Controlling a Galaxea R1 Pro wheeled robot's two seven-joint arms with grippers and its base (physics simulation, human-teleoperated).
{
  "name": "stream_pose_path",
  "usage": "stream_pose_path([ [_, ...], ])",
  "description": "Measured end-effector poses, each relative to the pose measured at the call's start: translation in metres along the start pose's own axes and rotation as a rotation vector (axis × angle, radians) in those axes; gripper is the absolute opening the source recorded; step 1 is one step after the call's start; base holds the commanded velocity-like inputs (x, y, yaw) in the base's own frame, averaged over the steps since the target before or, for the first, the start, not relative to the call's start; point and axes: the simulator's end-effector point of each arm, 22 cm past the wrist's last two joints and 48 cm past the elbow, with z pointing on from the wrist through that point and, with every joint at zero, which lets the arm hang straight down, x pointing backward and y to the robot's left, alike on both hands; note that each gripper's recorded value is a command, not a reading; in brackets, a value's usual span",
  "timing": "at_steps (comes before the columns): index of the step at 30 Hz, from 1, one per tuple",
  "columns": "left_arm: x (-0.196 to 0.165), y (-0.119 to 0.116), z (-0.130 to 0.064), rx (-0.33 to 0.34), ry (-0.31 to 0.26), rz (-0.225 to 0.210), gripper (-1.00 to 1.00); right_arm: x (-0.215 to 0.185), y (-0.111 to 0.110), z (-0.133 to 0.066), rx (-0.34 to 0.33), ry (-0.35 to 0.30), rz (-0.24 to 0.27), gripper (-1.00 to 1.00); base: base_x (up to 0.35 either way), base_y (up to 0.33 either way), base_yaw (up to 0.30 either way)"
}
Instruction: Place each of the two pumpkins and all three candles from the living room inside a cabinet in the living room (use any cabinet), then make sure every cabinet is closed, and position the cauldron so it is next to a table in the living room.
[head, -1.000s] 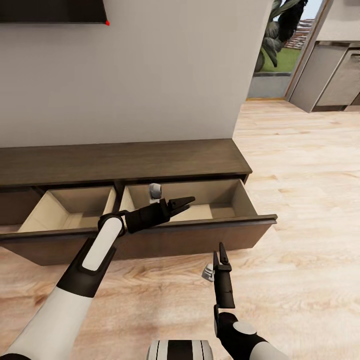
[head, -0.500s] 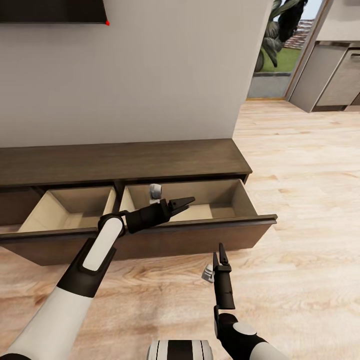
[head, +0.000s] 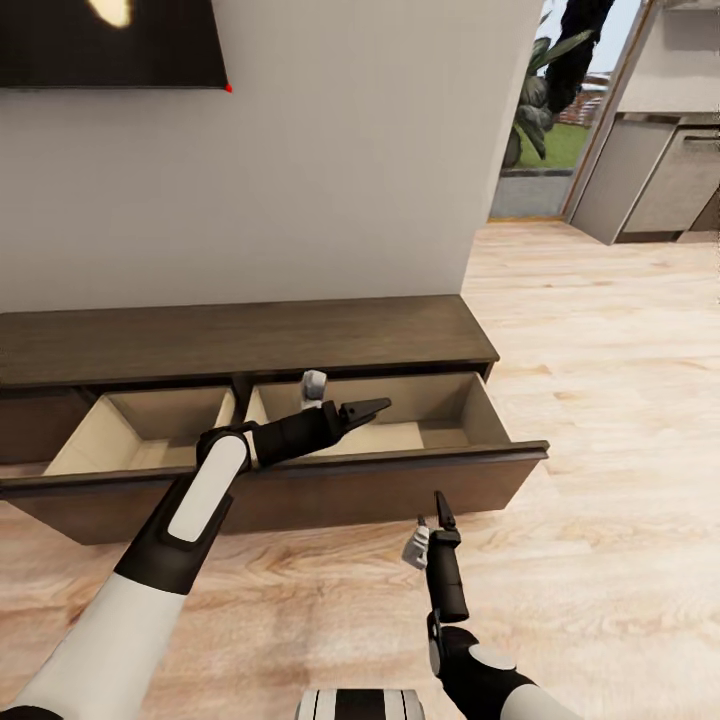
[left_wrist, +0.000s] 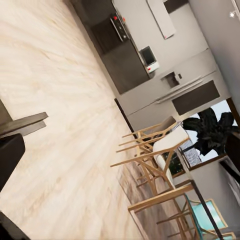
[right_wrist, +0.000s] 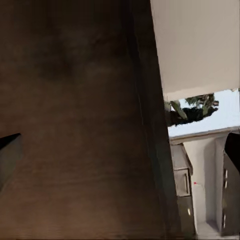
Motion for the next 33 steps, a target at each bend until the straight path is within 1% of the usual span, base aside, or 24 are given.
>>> stream_pose_path([
  [1,0.001,0.0,0.001,-0.008,0.007,0.01,1.0,0.017,0.01,-0.001,-0.048,0.071,0.075,1.0,0.0,0.0,0.0],
  [3,0.001,-0.005,0.001,-0.008,0.009,0.021,1.0,0.037,0.019,-0.003,-0.098,0.137,0.135,1.0,0.0,0.0,0.0],
  [4,0.0,-0.007,0.002,-0.008,0.01,0.027,1.0,0.053,0.026,-0.004,-0.132,0.182,0.186,1.0,0.0,0.0,0.0],
  [5,0.0,-0.01,0.002,-0.008,0.012,0.033,1.0,0.061,0.029,-0.005,-0.146,0.205,0.216,1.0,0.0,0.0,0.0],
  [6,0.0,-0.012,0.003,-0.008,0.013,0.039,1.0,0.065,0.028,-0.005,-0.149,0.214,0.228,1.0,0.0,0.0,0.0],
  [7,0.003,-0.015,0.007,-0.012,0.021,0.052,1.0,0.075,0.029,-0.006,-0.159,0.242,0.255,1.0,0.0,0.0,0.0],
  [9,0.006,-0.018,0.012,-0.028,0.032,0.082,1.0,0.087,0.029,-0.008,-0.169,0.272,0.274,1.0,0.0,0.0,0.0],
  [12,0.01,-0.022,0.024,-0.058,0.049,0.133,1.0,0.111,0.032,-0.011,-0.205,0.321,0.289,1.0,0.0,0.0,0.0],
  [13,0.013,-0.022,0.031,-0.08,0.06,0.159,1.0,0.125,0.037,-0.016,-0.232,0.362,0.307,1.0,0.0,0.0,0.0],
  [15,0.014,-0.022,0.035,-0.103,0.072,0.182,1.0,0.138,0.042,-0.025,-0.264,0.41,0.314,1.0,0.0,0.0,0.0],
  [17,0.013,-0.023,0.037,-0.115,0.082,0.196,1.0,0.151,0.051,-0.038,-0.314,0.476,0.304,1.0,0.0,0.0,0.0],
  [19,0.011,-0.026,0.038,-0.12,0.086,0.201,1.0,0.162,0.054,-0.046,-0.349,0.528,0.276,1.0,0.0,0.0,0.0],
  [20,0.01,-0.027,0.039,-0.12,0.086,0.201,1.0,0.164,0.054,-0.048,-0.363,0.54,0.272,1.0,0.0,0.0,0.0],
  [21,0.009,-0.029,0.039,-0.122,0.087,0.203,1.0,0.171,0.061,-0.054,-0.413,0.561,0.283,1.0,0.0,0.0,0.0],
  [22,0.007,-0.03,0.039,-0.123,0.087,0.203,1.0,0.178,0.064,-0.056,-0.447,0.574,0.297,1.0,0.0,0.0,0.0],
  [23,0.005,-0.032,0.039,-0.123,0.087,0.203,1.0,0.182,0.064,-0.058,-0.466,0.582,0.306,1.0,0.0,0.0,0.0],
  [25,0.002,-0.034,0.039,-0.127,0.088,0.204,1.0,0.204,0.067,-0.065,-0.535,0.626,0.356,1.0,0.0,0.0,0.0],
  [26,0.0,-0.036,0.039,-0.128,0.088,0.205,1.0,0.216,0.065,-0.066,-0.559,0.649,0.39,1.0,0.0,0.0,0.0],
  [28,-0.006,-0.041,0.041,-0.129,0.088,0.21,1.0,0.232,0.055,-0.061,-0.582,0.681,0.478,1.0,0.0,0.0,0.0],
  [29,-0.011,-0.045,0.042,-0.128,0.087,0.216,1.0,0.236,0.049,-0.056,-0.59,0.69,0.527,1.0,0.0,0.0,0.0],
  [31,-0.019,-0.052,0.044,-0.125,0.085,0.226,1.0,0.241,0.039,-0.049,-0.616,0.694,0.608,1.0,0.0,0.0,0.0],
  [32,-0.022,-0.056,0.045,-0.124,0.085,0.229,1.0,0.243,0.035,-0.048,-0.65,0.688,0.651,1.0,0.0,0.0,0.0],
  [33,-0.024,-0.058,0.045,-0.124,0.085,0.23,1.0,0.245,0.033,-0.049,-0.676,0.684,0.671,1.0,0.0,0.0,0.0],
])
